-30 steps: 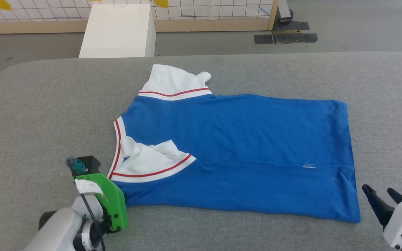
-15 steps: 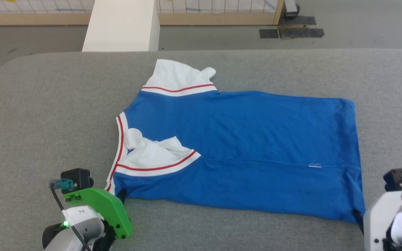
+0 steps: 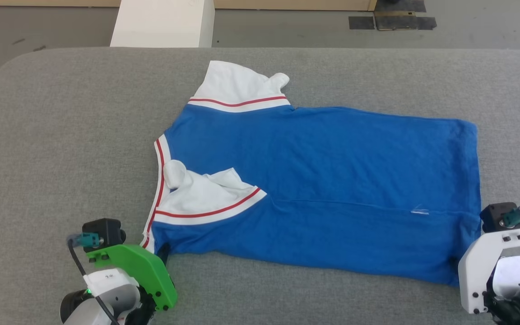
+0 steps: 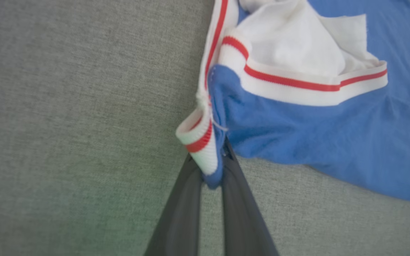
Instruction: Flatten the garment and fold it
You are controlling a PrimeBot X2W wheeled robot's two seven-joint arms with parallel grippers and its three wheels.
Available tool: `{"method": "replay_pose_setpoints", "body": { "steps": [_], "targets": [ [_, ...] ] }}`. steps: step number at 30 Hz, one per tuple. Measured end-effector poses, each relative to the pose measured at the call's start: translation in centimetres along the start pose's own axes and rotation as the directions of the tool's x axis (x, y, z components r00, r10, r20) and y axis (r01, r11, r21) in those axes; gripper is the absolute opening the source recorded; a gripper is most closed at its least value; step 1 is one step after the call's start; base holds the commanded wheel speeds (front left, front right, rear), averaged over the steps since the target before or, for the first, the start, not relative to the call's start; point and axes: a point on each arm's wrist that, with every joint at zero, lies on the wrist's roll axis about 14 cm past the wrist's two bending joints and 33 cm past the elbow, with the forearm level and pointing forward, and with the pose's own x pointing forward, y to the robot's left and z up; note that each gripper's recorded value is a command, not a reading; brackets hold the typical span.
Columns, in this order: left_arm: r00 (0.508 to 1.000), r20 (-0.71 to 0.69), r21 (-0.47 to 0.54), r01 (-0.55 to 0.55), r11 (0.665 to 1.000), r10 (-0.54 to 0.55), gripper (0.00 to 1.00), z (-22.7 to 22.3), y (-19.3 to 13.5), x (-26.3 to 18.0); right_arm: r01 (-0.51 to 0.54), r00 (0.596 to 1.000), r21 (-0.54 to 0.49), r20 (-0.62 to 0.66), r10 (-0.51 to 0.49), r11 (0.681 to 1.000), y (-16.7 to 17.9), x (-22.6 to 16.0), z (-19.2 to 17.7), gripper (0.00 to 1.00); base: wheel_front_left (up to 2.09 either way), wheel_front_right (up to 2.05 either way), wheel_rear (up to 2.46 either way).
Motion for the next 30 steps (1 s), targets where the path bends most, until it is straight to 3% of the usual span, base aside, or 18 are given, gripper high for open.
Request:
{"method": "replay_pose_setpoints", "body": {
  "steps": [7, 15, 29, 30],
  "targets": [
    [0.999, 0.047, -0.029, 0.015, 0.999, -0.014, 0.00, 1.4, -0.1, -0.8, -0.032, 0.998, 0.026, 0.051, 0.031, 0.999, -0.4, -1.0, 1.4, 0.00, 0.00, 0.00, 0.00],
    [0.993, 0.110, -0.037, 0.046, 0.998, -0.042, 0.00, 3.2, -0.7, -3.7, 0.006, 0.988, 0.017, 0.154, -0.009, 1.000, -3.0, -4.6, 3.9, 0.00, 0.00, 0.00, 0.00],
    [0.989, -0.149, -0.144, -0.042, 0.989, 0.020, 0.00, -5.4, 1.5, -5.2, 0.004, 0.999, 0.084, -0.038, -0.001, 0.996, -2.9, -3.8, -3.8, 0.00, 0.00, 0.00, 0.00],
    [0.985, -0.169, -0.157, -0.045, 0.987, 0.018, 0.25, -5.9, 1.5, -5.0, 0.005, 0.999, 0.082, -0.041, -0.002, 0.997, -2.8, -3.6, -4.1, 0.02, 0.00, 0.00, 0.00]
  ]
}}
